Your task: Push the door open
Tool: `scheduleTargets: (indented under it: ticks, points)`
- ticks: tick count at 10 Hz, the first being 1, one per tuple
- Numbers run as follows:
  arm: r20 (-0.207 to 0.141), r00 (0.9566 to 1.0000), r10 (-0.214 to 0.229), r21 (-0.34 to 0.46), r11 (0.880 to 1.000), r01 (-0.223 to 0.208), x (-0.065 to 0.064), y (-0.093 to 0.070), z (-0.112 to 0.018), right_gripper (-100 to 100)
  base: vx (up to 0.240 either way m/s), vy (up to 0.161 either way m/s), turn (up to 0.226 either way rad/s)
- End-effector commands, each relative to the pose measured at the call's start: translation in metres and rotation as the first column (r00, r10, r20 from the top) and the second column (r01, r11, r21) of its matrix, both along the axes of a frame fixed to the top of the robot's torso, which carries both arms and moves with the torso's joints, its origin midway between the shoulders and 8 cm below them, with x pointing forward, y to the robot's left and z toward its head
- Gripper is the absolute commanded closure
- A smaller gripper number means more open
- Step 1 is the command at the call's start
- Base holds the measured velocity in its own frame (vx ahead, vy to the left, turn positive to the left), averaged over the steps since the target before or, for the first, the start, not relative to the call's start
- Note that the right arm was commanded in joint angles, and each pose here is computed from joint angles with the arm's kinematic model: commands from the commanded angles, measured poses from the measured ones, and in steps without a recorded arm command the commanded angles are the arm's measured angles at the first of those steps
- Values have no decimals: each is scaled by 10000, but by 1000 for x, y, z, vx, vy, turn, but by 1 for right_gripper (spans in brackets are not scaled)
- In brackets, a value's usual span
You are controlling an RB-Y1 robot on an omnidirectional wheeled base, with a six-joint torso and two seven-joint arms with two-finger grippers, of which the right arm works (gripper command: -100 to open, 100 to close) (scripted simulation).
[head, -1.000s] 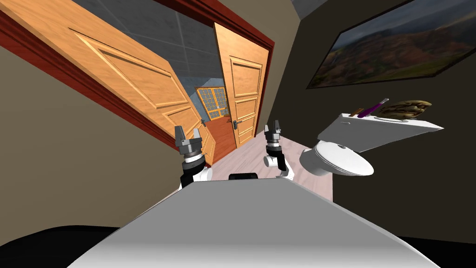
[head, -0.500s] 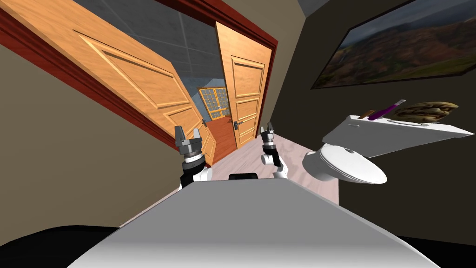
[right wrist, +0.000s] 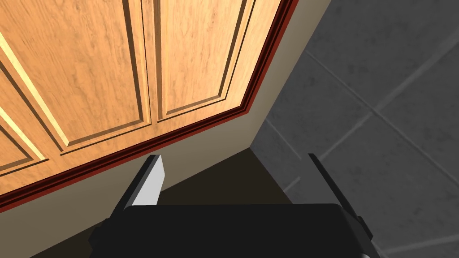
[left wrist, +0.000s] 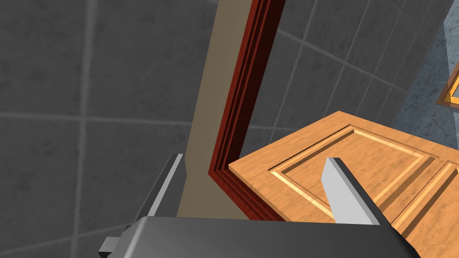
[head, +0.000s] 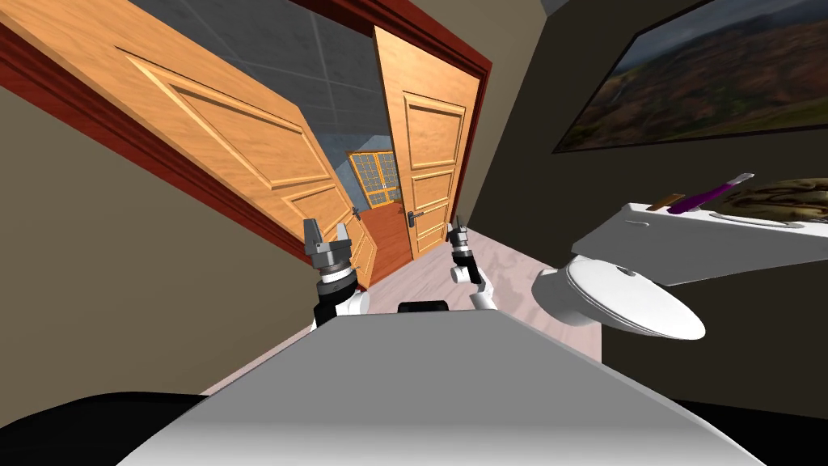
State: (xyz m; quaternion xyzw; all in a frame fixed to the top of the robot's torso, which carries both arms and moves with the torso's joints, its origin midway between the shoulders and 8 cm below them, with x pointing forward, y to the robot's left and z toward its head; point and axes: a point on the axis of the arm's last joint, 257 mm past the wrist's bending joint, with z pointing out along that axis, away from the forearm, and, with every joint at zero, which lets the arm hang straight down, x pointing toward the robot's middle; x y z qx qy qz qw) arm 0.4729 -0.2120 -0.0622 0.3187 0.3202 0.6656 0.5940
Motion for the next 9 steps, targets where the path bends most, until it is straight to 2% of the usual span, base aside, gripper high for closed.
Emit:
scheduleTargets:
  ticks: [1, 4, 6, 7, 9]
  points:
    - [-208, 9997, 145, -37, 9999, -146, 11, 6, -9, -100, 46, -34, 44]
    - [-571, 9980, 257, -71, 9996, -262, 21, 11, -25, -100, 48, -25, 44]
    - [-899, 9947, 501, -125, 9986, -515, 36, 22, -38, -100, 59, -35, 77]
    - [-1051, 9933, 488, -132, 9986, -505, 38, 21, -45, -100, 53, -37, 33]
    - [-1409, 9874, 715, -188, 9970, -749, 53, 32, -59, -100, 65, -48, 73]
